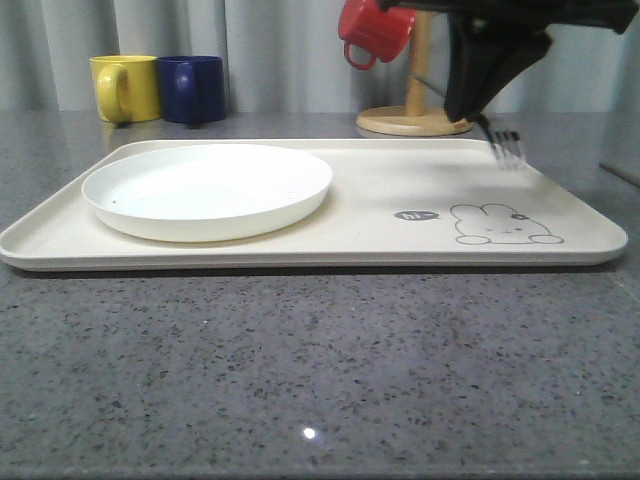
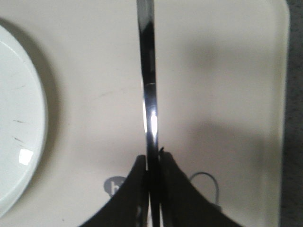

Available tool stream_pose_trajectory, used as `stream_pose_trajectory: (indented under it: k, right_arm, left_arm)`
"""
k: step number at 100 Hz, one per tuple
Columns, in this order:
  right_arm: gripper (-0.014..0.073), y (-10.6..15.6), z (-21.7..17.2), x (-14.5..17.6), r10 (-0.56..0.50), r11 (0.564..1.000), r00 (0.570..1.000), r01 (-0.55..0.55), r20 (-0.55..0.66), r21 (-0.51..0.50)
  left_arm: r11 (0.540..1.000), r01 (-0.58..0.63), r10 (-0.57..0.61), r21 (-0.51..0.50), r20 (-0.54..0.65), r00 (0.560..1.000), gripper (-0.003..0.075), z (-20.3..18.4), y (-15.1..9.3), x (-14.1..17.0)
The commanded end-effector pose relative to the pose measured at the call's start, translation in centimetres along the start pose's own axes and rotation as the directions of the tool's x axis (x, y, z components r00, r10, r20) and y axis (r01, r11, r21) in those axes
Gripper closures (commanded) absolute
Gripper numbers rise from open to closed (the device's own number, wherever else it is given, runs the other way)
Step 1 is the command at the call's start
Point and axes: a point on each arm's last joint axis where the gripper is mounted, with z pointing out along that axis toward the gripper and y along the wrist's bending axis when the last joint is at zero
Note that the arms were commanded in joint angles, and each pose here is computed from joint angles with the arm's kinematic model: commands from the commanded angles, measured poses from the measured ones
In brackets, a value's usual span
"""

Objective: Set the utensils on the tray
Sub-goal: 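Carry the fork onto the tray beside the plate and release it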

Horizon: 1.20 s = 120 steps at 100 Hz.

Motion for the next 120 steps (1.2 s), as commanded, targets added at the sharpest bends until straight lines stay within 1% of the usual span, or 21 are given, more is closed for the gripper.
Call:
stream_pose_trajectory:
  k: [1,18,32,46,62,81,95,101,111,120]
  right_arm:
    - [0.0623,1.6,-1.4,-1.3,0.016,0.999,0.992,-0.010,0.125,-0.046]
    - [0.0623,3.6,0.2,-1.2,0.027,0.996,0.992,-0.017,0.122,-0.082]
    - [0.0623,4.6,1.3,-1.2,0.036,0.995,0.993,-0.025,0.110,-0.092]
    - [0.0620,4.7,2.2,-1.1,0.043,0.996,0.995,-0.035,0.094,-0.087]
    - [0.0608,4.7,2.3,-1.1,0.043,0.996,0.995,-0.035,0.092,-0.085]
    - [0.0479,4.7,3.0,-0.9,0.039,0.997,0.997,-0.034,0.071,-0.072]
    - [0.0401,4.7,3.7,-0.7,0.037,0.998,0.998,-0.034,0.048,-0.058]
    - [0.0357,4.7,3.7,-0.7,0.037,0.998,0.998,-0.034,0.048,-0.058]
    - [0.0254,4.6,3.3,-0.7,0.036,0.998,0.998,-0.033,0.054,-0.060]
    - [0.0199,4.5,2.4,-1.0,0.030,0.998,0.996,-0.025,0.080,-0.061]
  left_arm:
    - [1.000,0.007,-0.006,-0.017,0.086,0.996,0.0739,-0.1,0.1,-1.4]
    - [1.000,0.007,-0.006,-0.017,0.086,0.996,0.0739,-0.1,0.1,-1.4]
    - [1.000,0.007,-0.006,-0.017,0.086,0.996,0.0739,-0.1,0.1,-1.4]
    - [1.000,0.007,-0.006,-0.017,0.086,0.996,0.0739,-0.1,0.1,-1.4]
    - [1.000,0.007,-0.006,-0.017,0.086,0.996,0.0739,-0.1,0.1,-1.4]
    - [1.000,0.007,-0.006,-0.017,0.086,0.996,0.0739,-0.1,0.1,-1.4]
    - [1.000,0.007,-0.006,-0.017,0.086,0.996,0.0739,-0.1,0.1,-1.4]
    - [1.000,0.007,-0.006,-0.017,0.086,0.996,0.0739,-0.1,0.1,-1.4]
    - [1.000,0.007,-0.006,-0.017,0.086,0.996,0.0739,-0.1,0.1,-1.4]
    - [1.000,0.007,-0.006,-0.017,0.086,0.996,0.0739,-0.1,0.1,-1.4]
